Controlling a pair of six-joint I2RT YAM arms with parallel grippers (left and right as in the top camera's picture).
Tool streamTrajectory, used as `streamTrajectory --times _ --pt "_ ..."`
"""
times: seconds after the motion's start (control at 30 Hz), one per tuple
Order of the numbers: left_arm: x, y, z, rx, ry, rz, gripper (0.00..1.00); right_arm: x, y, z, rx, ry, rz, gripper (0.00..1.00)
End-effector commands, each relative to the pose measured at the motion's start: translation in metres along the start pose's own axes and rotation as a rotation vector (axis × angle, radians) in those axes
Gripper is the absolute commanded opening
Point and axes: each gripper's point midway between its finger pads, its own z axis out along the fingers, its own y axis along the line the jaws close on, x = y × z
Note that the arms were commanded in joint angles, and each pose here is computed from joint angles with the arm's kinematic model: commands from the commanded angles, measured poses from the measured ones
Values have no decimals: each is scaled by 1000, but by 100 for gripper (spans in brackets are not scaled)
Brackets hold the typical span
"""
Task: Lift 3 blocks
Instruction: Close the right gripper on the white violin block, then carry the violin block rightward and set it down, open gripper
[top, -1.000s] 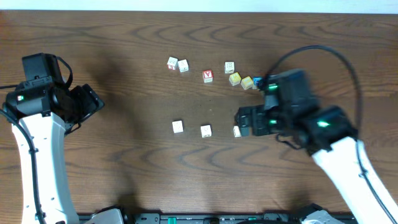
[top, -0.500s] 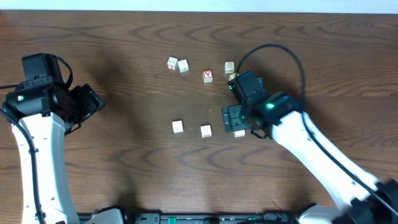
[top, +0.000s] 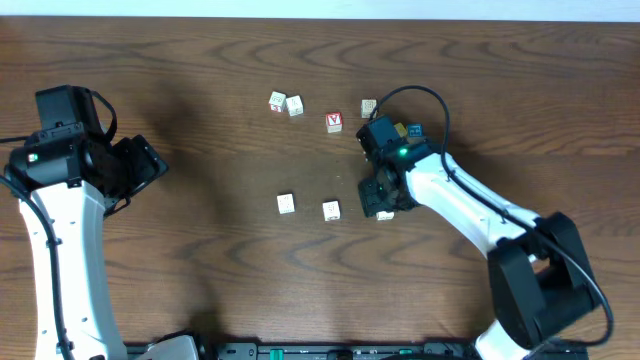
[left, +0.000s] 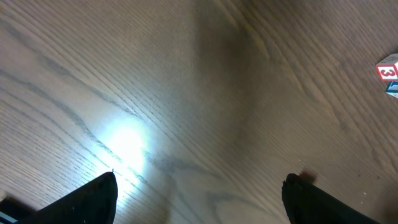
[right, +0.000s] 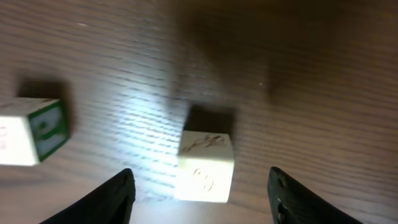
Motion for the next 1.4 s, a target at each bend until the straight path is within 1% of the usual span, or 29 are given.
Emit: streamTrajectory --times 0.0,0.03,0.1,0.2,0.3,0.4,0.5,0.6,0.73,0.87,0.93,1.07,1.17,1.37 --pt "-3 1 -2 -4 -8 -13 85 5 1 13 -19 46 -1 64" --pt "-3 1 -2 -4 -8 -13 85 5 1 14 -19 46 -2 64" --pt "-3 1 -2 -4 -8 -13 85 3 2 14 -21 38 -2 59" --pt "-3 1 -2 -4 -8 -13 85 4 0 14 -17 42 -11 57" --pt "-3 1 -2 -4 -8 -13 85 8 -5 18 -11 58 2 52" --pt "-3 1 -2 -4 -8 -13 85 11 -11 23 -12 65 17 52" --pt "-3 1 -2 -4 -8 -13 85 16 -11 26 -21 78 21 55" --pt "-3 1 -2 -4 -8 -13 85 16 -8 27 -37 75 21 53" --pt "-3 1 -2 -4 -8 -13 85 13 -7 27 -43 63 21 44" --pt "-3 1 -2 -4 -8 -13 85 10 -6 27 -46 53 21 38" --pt "-3 1 -2 -4 -8 -13 85 9 -7 27 -47 49 24 31" --pt "-3 1 -2 -4 -8 -13 85 7 -12 27 -44 47 86 26" --pt "-3 1 -2 -4 -8 -13 85 5 -20 26 -41 49 152 20" --pt "-3 1 -2 -4 -8 -13 85 2 -45 21 -34 52 277 19"
